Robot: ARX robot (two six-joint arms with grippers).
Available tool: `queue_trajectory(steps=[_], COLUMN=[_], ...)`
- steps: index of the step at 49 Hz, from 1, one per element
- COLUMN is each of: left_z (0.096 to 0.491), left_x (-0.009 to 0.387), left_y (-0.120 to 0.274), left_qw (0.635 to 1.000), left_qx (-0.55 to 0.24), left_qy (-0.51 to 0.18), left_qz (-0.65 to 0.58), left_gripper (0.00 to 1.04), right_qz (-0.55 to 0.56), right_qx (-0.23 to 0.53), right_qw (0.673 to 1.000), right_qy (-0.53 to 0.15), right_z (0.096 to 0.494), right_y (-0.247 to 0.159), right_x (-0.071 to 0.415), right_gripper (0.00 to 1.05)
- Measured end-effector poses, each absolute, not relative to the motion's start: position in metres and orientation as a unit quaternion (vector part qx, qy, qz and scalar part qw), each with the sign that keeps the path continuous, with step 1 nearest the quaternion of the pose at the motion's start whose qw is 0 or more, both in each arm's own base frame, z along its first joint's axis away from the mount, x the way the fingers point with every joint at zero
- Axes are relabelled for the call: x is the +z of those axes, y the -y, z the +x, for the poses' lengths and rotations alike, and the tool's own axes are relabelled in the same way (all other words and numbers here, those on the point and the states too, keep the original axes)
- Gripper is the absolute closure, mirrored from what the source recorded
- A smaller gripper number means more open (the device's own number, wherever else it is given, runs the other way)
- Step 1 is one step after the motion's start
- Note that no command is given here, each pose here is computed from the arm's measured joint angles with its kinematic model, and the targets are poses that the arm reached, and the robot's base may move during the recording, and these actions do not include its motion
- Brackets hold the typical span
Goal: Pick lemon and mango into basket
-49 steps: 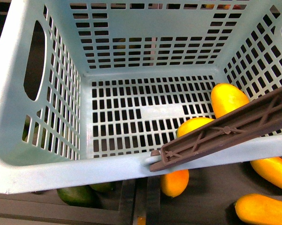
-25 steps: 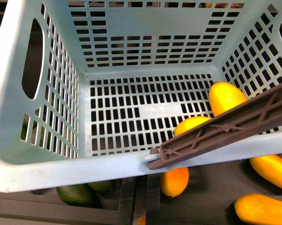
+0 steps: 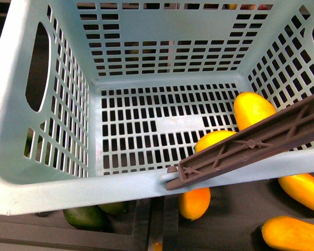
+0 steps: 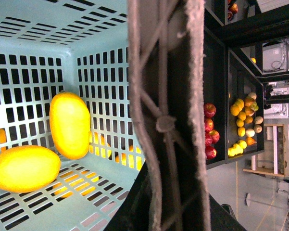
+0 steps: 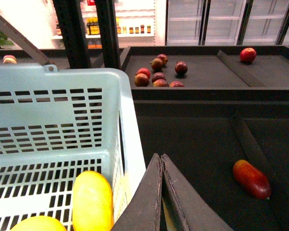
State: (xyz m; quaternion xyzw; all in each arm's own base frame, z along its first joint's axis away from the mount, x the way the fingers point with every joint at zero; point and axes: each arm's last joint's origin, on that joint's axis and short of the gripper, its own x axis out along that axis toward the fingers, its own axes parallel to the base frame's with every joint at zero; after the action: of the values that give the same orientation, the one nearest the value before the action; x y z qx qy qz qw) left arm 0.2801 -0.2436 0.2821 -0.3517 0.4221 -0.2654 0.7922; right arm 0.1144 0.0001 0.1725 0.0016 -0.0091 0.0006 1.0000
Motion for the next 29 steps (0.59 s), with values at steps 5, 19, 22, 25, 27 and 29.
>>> queue_trajectory(steps=[5, 19, 22, 25, 27, 29], left_z=[0.28, 0.28, 0.28, 0.28, 0.28, 0.28], left_x=[0.282, 0.282, 0.282, 0.282, 0.282, 0.282], left_y=[0.244, 0.244, 0.244, 0.244, 0.244, 0.244], left_qw=[0.792, 0.792, 0.792, 0.792, 0.792, 0.793], left_qx=[-0.265, -0.266, -0.266, -0.265, -0.265, -0.265], left_qy=[-0.422, -0.422, -0.422, -0.422, -0.422, -0.422], left_qz=[-0.352, -0.352, -0.352, -0.352, -0.352, -0.351], left_gripper=[1.0, 1.0, 1.0, 1.0, 1.0, 1.0], right_qz=[0.002, 0.001, 0.002, 0.002, 0.002, 0.002], right_qx=[0.001, 0.0, 0.0, 0.001, 0.0, 0.0], right_qw=[1.0, 1.0, 1.0, 1.0, 1.0, 1.0], right_qy=[0.009, 0.0, -0.004, 0.006, 0.006, 0.006], right_z=[0.113, 0.105, 0.099, 0.097, 0.097, 0.097], right_y=[0.0, 0.0, 0.0, 0.0, 0.0, 0.0], right_x=[0.172, 0.17, 0.168, 0.169, 0.169, 0.169], right_gripper=[1.03, 1.03, 1.03, 1.03, 1.03, 1.03])
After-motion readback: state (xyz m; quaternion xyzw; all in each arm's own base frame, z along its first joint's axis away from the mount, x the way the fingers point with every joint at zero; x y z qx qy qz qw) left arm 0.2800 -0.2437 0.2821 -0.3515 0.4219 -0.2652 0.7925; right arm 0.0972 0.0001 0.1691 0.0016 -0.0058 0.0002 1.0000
